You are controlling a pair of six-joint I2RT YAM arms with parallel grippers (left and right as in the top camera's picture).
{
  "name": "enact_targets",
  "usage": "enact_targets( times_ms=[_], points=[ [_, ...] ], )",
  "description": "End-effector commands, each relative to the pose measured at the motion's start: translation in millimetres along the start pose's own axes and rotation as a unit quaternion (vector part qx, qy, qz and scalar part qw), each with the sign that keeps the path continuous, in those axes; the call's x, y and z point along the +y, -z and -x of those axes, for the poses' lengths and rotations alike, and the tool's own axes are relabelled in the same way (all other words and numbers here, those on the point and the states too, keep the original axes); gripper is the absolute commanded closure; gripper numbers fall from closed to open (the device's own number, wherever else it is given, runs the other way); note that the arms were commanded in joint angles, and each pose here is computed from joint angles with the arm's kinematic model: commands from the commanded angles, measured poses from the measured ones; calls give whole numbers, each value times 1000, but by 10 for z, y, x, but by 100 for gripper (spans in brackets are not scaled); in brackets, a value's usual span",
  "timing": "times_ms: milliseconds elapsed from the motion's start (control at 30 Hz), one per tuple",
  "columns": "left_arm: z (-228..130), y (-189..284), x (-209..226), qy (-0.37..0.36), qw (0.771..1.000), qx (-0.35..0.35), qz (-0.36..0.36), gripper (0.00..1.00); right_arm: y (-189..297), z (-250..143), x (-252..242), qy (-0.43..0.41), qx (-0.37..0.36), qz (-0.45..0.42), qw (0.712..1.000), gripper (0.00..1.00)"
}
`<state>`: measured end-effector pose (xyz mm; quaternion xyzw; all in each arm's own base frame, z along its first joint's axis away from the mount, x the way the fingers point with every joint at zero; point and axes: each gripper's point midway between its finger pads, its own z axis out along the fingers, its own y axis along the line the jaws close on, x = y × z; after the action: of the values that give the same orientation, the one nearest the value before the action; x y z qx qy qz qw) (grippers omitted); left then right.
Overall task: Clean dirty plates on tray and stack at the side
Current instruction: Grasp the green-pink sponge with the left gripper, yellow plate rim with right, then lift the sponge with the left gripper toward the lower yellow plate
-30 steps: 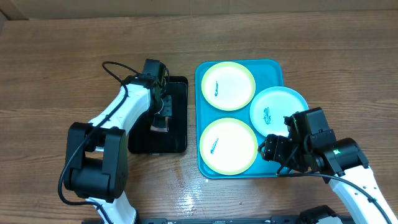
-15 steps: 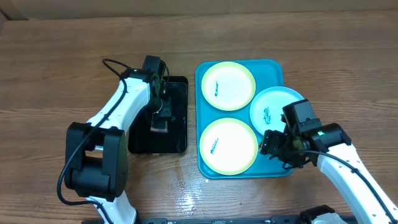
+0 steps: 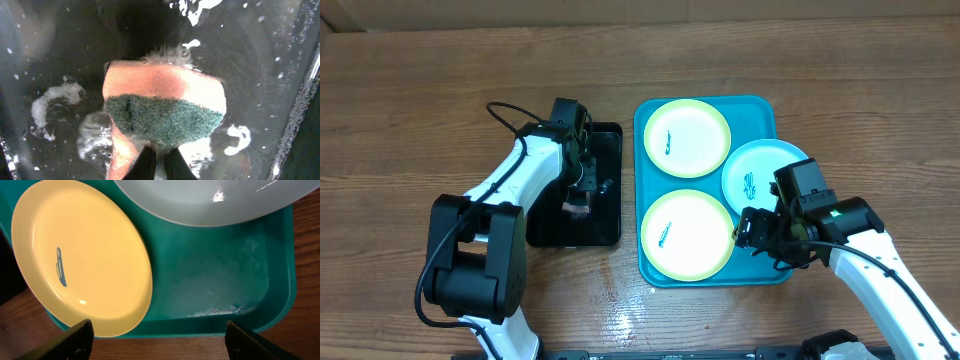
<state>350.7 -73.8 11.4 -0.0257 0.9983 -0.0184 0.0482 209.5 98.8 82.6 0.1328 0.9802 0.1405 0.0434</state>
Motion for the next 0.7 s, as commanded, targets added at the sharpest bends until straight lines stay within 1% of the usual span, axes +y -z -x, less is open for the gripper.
enact_targets(
  times_ms=[0, 167, 200, 267, 300, 333, 467, 600, 667],
  points=[
    [-82, -77, 3, -4, 1000, 13, 1, 96, -58, 11, 5, -4, 5, -2, 1000, 14],
    [-54, 58, 20, -4, 1000, 23, 4, 96, -134, 76, 82, -13, 7, 13, 1000, 15],
    [-23, 121, 18, -3, 1000, 22, 3, 96, -147, 90, 103, -12, 7, 17, 1000, 17],
    [40, 247, 2, -4, 1000, 19, 3, 96, -177, 130, 132, -1, 4, 23, 1000, 32],
    [74, 317, -8, -4, 1000, 16, 2, 96, -196, 146, 139, 8, 3, 24, 1000, 38],
    [112, 392, -20, -5, 1000, 14, 1, 96, -218, 160, 143, 16, 3, 23, 1000, 41],
    [210, 609, -59, -15, 1000, 8, -1, 96, -314, 169, 133, 13, 15, 19, 1000, 43],
    [238, 745, -69, -18, 1000, 9, -1, 96, -429, 149, 212, 38, 39, 41, 998, 48],
    [241, 791, -71, -18, 1000, 10, 0, 96, -495, 170, 194, 36, 42, 35, 998, 51]
  ],
)
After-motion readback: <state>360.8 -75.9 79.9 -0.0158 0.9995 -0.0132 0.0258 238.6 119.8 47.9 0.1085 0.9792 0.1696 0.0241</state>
